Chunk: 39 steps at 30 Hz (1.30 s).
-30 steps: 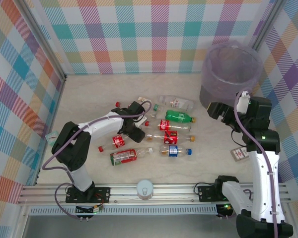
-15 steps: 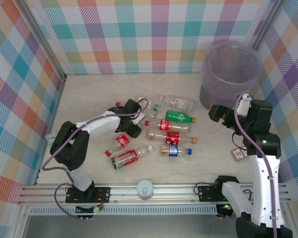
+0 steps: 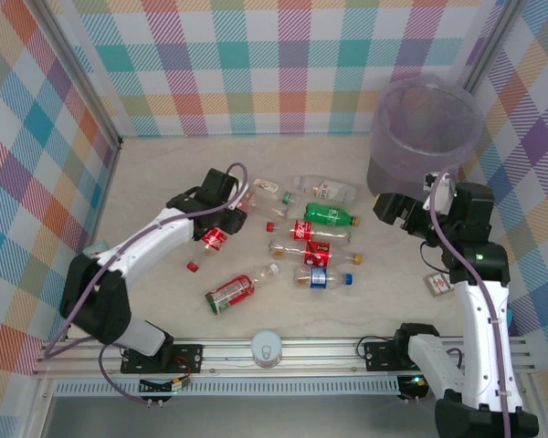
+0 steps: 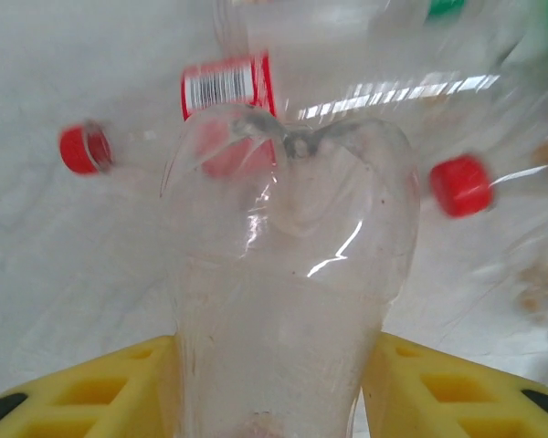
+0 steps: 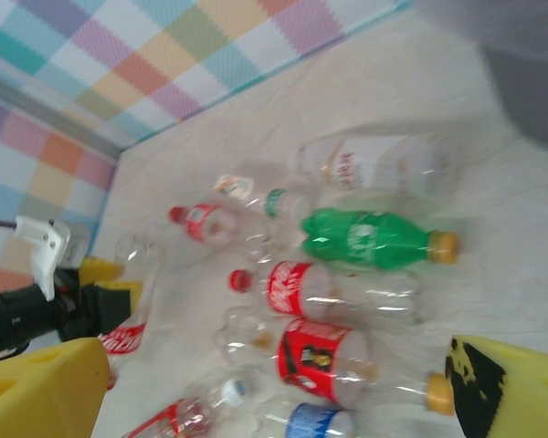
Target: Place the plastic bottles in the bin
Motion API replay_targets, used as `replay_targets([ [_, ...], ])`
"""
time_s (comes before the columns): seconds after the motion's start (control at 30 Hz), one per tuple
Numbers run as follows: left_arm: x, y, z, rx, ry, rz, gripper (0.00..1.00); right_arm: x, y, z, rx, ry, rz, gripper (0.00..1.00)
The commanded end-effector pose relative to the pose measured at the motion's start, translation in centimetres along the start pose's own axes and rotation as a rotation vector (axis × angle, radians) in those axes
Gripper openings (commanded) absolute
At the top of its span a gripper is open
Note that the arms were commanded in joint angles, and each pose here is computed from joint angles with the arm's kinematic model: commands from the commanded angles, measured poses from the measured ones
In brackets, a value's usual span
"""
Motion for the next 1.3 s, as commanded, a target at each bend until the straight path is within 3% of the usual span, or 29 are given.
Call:
replay_targets([
  [0.0,-0.5,3.2,1.4,-0.158,0.049,-0.092,0.53,3.0,-1.9,-0.2,0.091,0.012,0.229,0.95],
  [0.17,-1.9,6.0,2.5,-0.275,0.054,-0.265,0.54,6.7,-7.6,-2.1,0.275,0.080,0.312,0.94],
  [0.37,-3.5,7.8,2.8,-0.390,0.065,-0.401,0.54,9.7,-13.3,-2.7,0.364,0.095,0.432,0.93],
  [0.73,-5.3,7.5,3.8,-0.401,0.042,-0.460,0.54,11.0,-18.5,-3.6,0.421,0.068,0.509,0.92],
  [1.27,-5.3,7.3,6.3,-0.449,0.047,-0.443,0.53,11.5,-21.8,-5.4,0.537,-0.007,0.550,0.86],
])
Point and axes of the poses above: each hand's point on the last joint's axis, 136 mm out from that joint toward the fingers, its own y axis back along the fingers, its own x axis along the line the jaws close on, z = x × y, the point moved 7 cm from there along y, back along the fingers, and after that the axes turned 6 degrees about -y, right-handed, at the moved point
